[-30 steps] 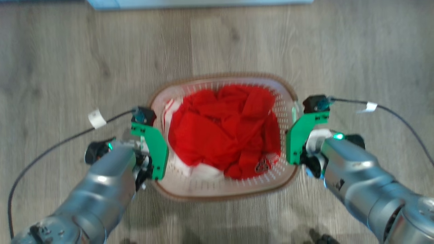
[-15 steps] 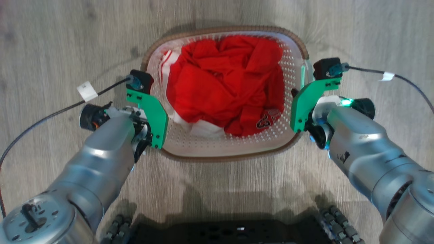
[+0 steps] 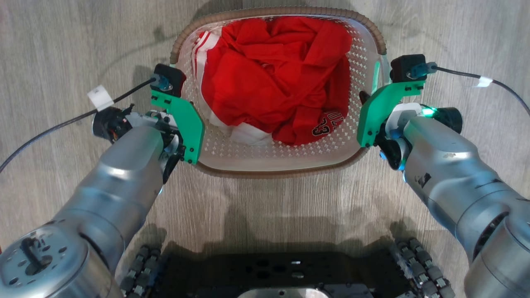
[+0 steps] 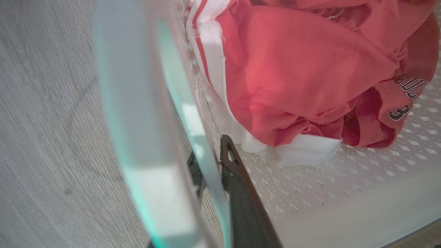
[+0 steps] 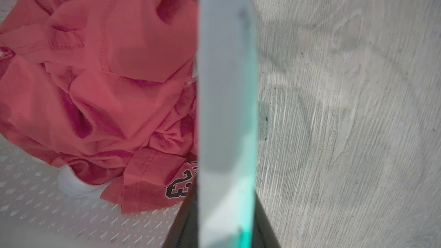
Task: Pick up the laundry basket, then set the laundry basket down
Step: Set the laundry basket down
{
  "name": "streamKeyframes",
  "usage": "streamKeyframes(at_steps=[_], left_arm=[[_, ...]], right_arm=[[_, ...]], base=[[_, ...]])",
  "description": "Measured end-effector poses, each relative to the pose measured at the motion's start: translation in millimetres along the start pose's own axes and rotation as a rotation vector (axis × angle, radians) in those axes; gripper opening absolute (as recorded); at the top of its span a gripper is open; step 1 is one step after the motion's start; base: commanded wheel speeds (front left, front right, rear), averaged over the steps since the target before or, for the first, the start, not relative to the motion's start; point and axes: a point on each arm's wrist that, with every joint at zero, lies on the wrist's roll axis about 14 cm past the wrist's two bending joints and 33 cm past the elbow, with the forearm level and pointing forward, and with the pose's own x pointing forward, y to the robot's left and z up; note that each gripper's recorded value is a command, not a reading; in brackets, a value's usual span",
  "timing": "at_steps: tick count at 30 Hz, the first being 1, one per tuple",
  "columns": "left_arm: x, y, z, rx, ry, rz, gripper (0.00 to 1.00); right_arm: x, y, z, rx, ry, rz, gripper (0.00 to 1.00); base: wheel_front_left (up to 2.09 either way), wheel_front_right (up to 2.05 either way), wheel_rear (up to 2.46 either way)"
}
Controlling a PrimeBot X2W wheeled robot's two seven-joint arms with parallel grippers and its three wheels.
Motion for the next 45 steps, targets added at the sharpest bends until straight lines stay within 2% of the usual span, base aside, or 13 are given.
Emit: streamKeyframes(at_steps=[15, 16, 17, 18, 19, 23, 34, 45], left_arm=[[8, 4, -5, -0.006, 0.025, 0.003, 0.00], [8, 4, -5, -0.007, 0.028, 0.004, 0.02], [8, 5, -5, -0.007, 0.028, 0.009, 0.30], [8, 4, -5, -0.005, 0.026, 0.008, 0.59], [9, 1, -3, -0.004, 0.018, 0.000, 1.00], [10, -8, 3, -0.007, -0.002, -0.008, 1.00], [1, -1, 22, 0.008, -0.063, 0.045, 1.00], [-34, -5, 31, 0.018, -0.133, 0.097, 1.00]], right_arm=[[11, -3, -1, 0.004, 0.004, 0.001, 0.00], [11, -3, 0, 0.003, 0.004, 0.001, 0.00], [12, -3, 1, 0.002, 0.002, 0.001, 0.07], [12, -3, 3, 0.000, -0.001, 0.001, 0.45], [13, -3, 4, -0.002, -0.003, 0.002, 1.00], [14, 4, 4, -0.007, -0.002, 0.016, 1.00], [5, 4, 13, -0.018, -0.014, 0.008, 1.00], [-35, 9, 16, -0.058, -0.044, -0.013, 1.00]], base=[[0.00, 0.00, 0.00], [0.00, 0.00, 0.00], [0.00, 0.00, 0.00], [0.00, 0.00, 0.00], [0.00, 0.00, 0.00], [0.00, 0.00, 0.00], [0.00, 0.00, 0.00], [0.00, 0.00, 0.00]])
